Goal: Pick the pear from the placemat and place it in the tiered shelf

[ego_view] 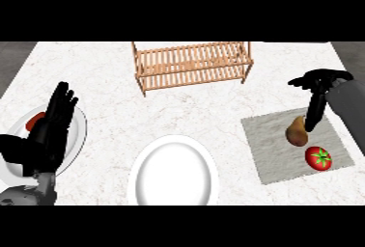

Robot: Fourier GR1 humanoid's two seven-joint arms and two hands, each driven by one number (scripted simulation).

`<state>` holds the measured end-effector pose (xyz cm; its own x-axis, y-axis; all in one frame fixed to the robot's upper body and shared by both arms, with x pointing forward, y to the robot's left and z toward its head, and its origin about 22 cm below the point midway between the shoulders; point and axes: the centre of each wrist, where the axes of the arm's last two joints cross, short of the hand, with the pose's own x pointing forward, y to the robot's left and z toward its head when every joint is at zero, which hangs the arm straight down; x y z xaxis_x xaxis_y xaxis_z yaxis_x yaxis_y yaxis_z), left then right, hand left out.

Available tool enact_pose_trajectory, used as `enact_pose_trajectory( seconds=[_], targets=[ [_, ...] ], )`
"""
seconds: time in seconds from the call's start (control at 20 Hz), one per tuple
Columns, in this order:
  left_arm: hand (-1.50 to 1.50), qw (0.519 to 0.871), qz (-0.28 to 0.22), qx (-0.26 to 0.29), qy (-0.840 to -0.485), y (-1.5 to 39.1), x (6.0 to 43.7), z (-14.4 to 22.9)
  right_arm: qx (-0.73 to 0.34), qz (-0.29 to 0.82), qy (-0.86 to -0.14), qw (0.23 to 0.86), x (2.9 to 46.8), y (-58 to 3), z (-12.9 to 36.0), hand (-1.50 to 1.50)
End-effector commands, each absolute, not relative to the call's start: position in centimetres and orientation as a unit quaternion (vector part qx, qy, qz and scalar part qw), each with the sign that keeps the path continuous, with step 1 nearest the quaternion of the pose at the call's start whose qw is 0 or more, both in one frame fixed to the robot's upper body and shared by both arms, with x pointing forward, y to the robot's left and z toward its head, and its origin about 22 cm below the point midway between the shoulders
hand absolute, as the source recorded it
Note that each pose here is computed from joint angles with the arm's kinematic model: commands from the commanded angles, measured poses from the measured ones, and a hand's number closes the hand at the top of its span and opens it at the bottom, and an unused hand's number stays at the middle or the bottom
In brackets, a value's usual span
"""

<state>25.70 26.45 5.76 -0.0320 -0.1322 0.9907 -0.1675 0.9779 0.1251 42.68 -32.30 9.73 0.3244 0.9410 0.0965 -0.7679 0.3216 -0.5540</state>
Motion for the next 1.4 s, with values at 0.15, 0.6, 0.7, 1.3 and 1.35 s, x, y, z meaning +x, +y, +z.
enact_pose_trajectory(
  seconds=[0.15,0.6,0.7,1.3,1.35],
  targets=[
    [0.00,0.683,0.015,0.110,-0.722,26.4,25.0,5.5,-0.198,0.544,-0.200,0.790,41.4,-34.8,7.4,-1.50],
    [0.00,0.684,0.006,0.105,-0.722,27.6,25.1,6.2,-0.196,0.544,-0.217,0.787,41.3,-33.2,6.0,-1.50],
    [0.00,0.689,0.020,0.105,-0.717,27.8,25.4,5.7,-0.196,0.538,-0.227,0.787,40.6,-34.4,5.6,-1.50],
    [0.00,0.687,0.015,0.101,-0.719,26.9,27.2,7.2,-0.175,0.543,-0.202,0.796,39.6,-32.9,0.9,-1.50],
    [0.00,0.685,0.013,0.116,-0.719,26.9,25.7,4.1,-0.165,0.554,-0.187,0.795,39.5,-33.2,1.3,1.50]
  ],
)
